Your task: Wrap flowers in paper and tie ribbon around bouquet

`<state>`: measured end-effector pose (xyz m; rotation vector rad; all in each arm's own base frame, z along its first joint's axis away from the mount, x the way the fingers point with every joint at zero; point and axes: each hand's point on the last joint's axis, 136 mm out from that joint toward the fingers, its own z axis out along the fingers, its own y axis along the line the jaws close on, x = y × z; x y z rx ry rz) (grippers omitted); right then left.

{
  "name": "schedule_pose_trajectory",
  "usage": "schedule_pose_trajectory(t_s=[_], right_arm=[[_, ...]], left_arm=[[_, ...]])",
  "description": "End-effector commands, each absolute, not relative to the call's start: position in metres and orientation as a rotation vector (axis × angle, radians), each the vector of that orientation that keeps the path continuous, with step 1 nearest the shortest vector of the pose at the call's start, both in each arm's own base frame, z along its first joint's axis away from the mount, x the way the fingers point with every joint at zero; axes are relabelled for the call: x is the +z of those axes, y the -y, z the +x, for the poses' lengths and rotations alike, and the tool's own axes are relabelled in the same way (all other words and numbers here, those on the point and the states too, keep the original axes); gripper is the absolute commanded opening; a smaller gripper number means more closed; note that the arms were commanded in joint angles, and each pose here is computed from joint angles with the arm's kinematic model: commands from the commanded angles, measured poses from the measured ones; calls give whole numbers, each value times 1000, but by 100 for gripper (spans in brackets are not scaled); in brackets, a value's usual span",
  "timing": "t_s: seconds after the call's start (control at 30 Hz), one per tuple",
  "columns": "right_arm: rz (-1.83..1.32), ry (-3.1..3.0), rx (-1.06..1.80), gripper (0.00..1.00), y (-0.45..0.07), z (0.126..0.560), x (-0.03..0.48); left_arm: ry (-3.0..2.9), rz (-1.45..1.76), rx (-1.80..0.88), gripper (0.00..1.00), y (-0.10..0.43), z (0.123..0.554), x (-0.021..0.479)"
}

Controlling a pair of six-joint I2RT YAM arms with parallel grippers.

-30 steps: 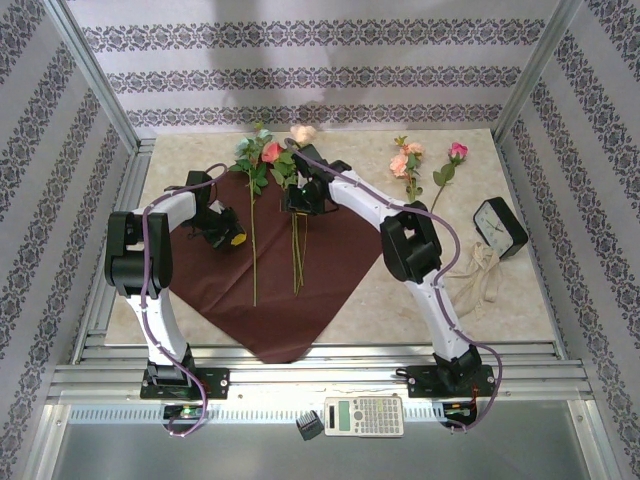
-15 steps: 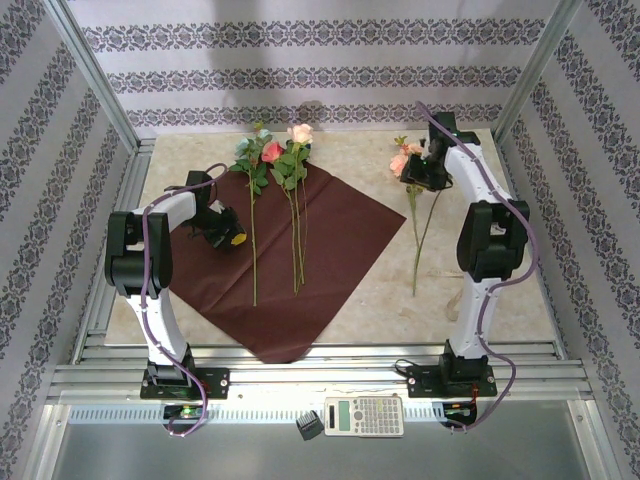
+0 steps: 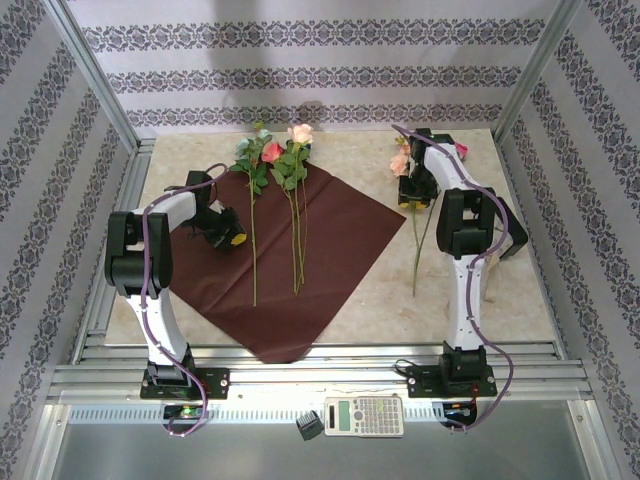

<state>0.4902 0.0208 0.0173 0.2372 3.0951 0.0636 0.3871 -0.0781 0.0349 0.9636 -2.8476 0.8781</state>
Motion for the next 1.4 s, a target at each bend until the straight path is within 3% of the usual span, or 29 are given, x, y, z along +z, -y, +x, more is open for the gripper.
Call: schedule_pose_trajectory(t_s=[0.0,0.13,0.37,0.7,0.83,1.0,1.17,1.3,1.33,1.37], right_arm=[[175,-3190,-20,32,-20,474,11],[141,-3201,-35,24,-23,471,10],[101,-3070,-35,0,-26,483,40],[176,-2763,67,0,-43,486,152],[156,-2664,339,0,-109,484,184],[43,-2579,715,0,-242,489,193],[-19,-2586,814,0,-330,496,171],[-26,-2643,866,0,-369,504,135],[-25,-2674,864,6,-372,504,124],[-25,-2702,851,19,-372,505,117]], left_arm=[[2839,977,882,1,76,389,32],[2839,976,882,1,76,389,32],[2838,974,880,1,75,390,32],[2837,974,880,1,76,389,31],[2838,972,882,1,76,389,31],[2835,968,878,1,76,389,28],[2835,966,878,1,76,390,28],[2835,967,879,1,76,390,28],[2834,966,878,1,76,389,28],[2835,966,878,1,76,390,28]])
